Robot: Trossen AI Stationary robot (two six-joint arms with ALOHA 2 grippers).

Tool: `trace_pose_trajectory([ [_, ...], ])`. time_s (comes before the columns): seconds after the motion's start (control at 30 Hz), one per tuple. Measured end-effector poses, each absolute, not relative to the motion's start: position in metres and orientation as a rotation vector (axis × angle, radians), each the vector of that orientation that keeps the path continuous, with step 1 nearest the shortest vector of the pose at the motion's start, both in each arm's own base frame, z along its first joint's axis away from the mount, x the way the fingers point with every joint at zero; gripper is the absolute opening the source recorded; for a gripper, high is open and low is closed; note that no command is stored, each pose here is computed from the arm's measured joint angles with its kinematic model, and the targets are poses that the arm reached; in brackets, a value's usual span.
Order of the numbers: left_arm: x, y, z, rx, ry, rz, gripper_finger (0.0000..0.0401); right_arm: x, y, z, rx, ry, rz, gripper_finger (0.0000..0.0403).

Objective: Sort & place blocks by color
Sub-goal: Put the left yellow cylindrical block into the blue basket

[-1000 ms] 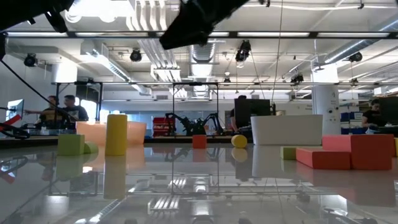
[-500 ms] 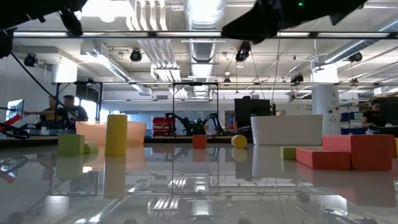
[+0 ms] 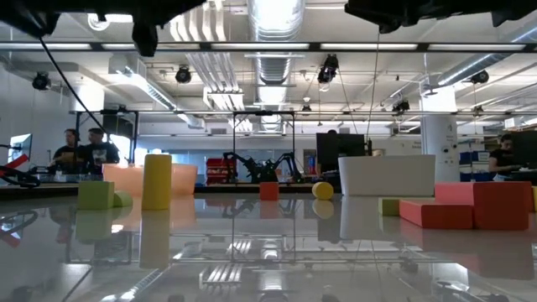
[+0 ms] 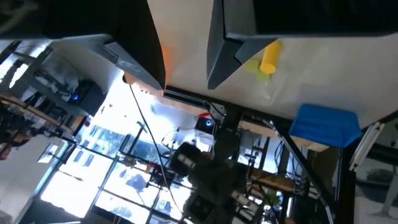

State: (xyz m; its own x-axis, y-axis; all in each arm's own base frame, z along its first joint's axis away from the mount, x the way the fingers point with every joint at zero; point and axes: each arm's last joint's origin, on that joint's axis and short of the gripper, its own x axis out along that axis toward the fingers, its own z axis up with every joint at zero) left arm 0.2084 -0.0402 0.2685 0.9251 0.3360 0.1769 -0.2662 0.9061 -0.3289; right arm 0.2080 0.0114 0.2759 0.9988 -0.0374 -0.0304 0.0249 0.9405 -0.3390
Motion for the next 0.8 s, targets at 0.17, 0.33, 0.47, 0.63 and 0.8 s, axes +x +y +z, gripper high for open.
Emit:
trace_pose_trajectory([
  [0.17,0.219,-0.044,0.278,-0.397,0.209,0.388,0.0006,0.202,0.011,0.276,-0.376,0.024,-0.033,0.0099],
  [0.33,0.230,-0.054,0.288,-0.448,0.595,0.303,0.0006,0.201,0.011,0.277,-0.401,0.018,-0.035,0.0090],
  [0.47,0.255,-0.067,0.287,-0.374,0.770,0.158,0.0006,0.201,0.011,0.277,-0.406,0.019,-0.035,0.0085],
  [0.63,0.276,-0.075,0.268,-0.303,1.017,0.153,0.0006,0.201,0.011,0.277,-0.406,0.020,-0.034,0.0087],
  [0.8,0.281,-0.075,0.255,-0.250,1.197,0.218,0.0006,0.201,0.011,0.277,-0.405,0.022,-0.034,0.0096],
])
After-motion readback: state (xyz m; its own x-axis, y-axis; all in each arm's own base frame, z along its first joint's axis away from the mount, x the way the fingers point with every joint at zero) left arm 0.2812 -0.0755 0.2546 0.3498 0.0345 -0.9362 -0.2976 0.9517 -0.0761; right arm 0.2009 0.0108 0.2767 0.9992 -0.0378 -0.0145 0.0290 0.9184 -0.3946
